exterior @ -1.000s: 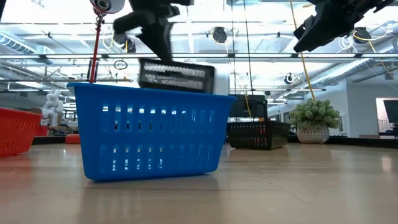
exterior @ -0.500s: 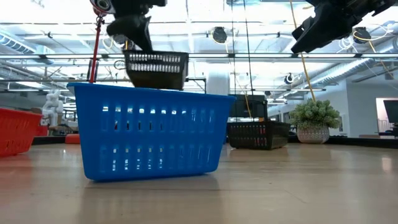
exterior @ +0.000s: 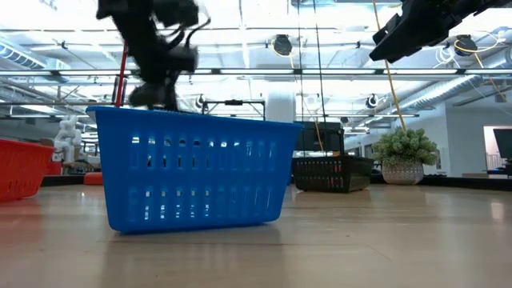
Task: Stack baskets by color
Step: Stack the bottom black bin on the top black bin
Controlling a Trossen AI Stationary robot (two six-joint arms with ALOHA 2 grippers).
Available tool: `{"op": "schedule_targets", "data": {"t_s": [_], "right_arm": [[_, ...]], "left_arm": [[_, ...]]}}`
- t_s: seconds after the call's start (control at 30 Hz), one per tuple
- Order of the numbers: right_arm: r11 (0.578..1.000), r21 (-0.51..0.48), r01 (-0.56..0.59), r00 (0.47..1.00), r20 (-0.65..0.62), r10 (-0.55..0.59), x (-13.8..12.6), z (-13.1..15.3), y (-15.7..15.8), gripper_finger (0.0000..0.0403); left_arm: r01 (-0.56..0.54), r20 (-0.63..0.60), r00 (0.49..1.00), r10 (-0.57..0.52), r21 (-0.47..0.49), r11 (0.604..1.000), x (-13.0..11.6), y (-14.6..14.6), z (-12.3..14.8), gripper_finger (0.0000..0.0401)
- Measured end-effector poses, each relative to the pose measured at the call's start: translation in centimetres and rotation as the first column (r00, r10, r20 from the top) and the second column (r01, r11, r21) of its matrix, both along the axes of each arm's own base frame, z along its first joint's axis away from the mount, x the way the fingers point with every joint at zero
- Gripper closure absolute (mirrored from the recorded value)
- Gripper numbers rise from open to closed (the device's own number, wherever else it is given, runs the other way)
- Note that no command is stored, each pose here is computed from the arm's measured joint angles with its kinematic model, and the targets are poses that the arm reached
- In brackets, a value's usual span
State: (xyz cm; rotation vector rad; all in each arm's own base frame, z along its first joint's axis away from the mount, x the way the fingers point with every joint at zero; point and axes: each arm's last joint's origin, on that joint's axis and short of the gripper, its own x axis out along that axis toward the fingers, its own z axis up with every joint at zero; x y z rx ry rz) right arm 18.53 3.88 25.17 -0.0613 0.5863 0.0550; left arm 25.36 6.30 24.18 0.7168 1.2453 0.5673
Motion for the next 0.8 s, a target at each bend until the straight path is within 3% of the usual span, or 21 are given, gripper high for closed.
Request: {"op": "schedule_targets", "data": {"t_s": [0.17, 0.43, 0.8], "right_arm": [[1.000, -0.008, -0.005, 1.000, -0.002, 0.005, 0.0, 0.0, 0.0, 0.0403], [1.000, -0.013, -0.009, 1.000, -0.003, 0.009, 0.0, 0.0, 0.0, 0.0403], [1.000, -0.013, -0.009, 1.000, -0.002, 0.009, 0.0, 0.0, 0.0, 0.0403]], "left_arm": [[-0.002, 0.017, 1.000, 0.002, -0.012, 1.000, -0.4, 1.9, -1.6, 0.0401], [0.043, 0.042, 0.998, -0.045, 0.038, 0.998, -0.4, 4.0, -2.2, 0.0401], [0.073, 0.080, 0.994, -0.075, 0.034, 0.997, -1.4, 6.3, -3.5, 0.0401]]}}
